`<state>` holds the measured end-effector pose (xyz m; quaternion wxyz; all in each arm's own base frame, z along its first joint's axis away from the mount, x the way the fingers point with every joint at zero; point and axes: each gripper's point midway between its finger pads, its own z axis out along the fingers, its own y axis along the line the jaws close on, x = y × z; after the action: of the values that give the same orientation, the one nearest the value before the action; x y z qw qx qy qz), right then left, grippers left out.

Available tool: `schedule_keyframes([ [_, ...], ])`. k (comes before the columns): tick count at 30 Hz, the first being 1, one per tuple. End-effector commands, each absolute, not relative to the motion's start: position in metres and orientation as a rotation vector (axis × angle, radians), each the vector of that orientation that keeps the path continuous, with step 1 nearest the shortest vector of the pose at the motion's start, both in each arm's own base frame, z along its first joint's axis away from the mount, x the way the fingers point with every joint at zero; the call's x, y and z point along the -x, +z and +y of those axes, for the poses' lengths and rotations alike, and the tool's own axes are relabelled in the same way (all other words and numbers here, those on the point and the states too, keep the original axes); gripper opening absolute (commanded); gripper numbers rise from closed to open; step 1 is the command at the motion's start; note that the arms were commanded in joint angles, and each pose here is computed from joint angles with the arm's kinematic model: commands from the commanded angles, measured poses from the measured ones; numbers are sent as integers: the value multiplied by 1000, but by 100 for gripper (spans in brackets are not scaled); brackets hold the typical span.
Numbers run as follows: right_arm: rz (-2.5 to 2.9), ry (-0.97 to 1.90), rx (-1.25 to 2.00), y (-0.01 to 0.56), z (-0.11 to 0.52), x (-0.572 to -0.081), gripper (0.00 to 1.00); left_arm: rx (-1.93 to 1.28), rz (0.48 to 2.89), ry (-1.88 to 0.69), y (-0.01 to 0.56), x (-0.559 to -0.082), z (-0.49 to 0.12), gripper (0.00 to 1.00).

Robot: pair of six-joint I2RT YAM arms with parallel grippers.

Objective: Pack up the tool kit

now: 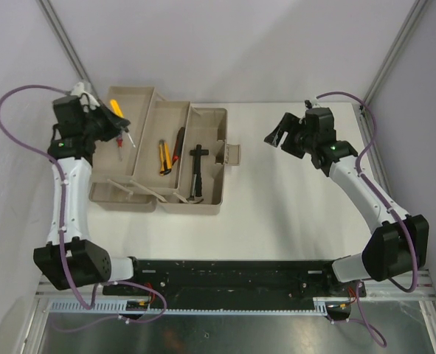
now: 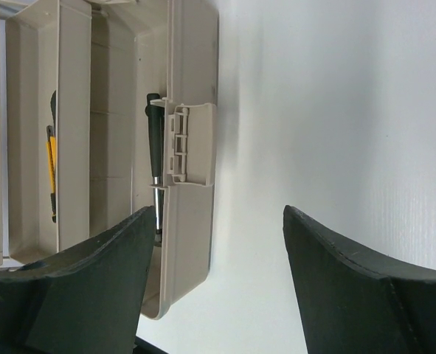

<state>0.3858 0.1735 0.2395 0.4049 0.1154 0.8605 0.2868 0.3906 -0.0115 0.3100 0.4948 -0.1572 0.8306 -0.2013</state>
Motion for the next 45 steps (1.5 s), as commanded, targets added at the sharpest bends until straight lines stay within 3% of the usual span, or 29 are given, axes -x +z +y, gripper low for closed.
schedule_keyframes([
  [1,2162,747,-280,241,177,-390,74,362,1928,-526,348,-390,18,0],
  [14,2192,744,-283,232,181,-389,73,478,2124,-138,277,-385,84,0],
  [25,2203,753,-276,226,187,-391,72,342,2247,-289,240,-405,38,11],
  [27,2205,751,-279,224,187,-392,72,315,2257,-286,239,-408,32,19],
  [33,2216,768,-220,217,198,-394,74,377,2193,-157,260,-406,48,61],
  [35,2217,780,-155,214,210,-394,76,392,2150,-115,276,-405,55,70],
  [38,2242,761,-60,201,231,-393,78,404,2091,-75,298,-401,60,78],
  [45,2288,612,146,184,287,-388,76,519,1940,87,341,-378,87,84],
])
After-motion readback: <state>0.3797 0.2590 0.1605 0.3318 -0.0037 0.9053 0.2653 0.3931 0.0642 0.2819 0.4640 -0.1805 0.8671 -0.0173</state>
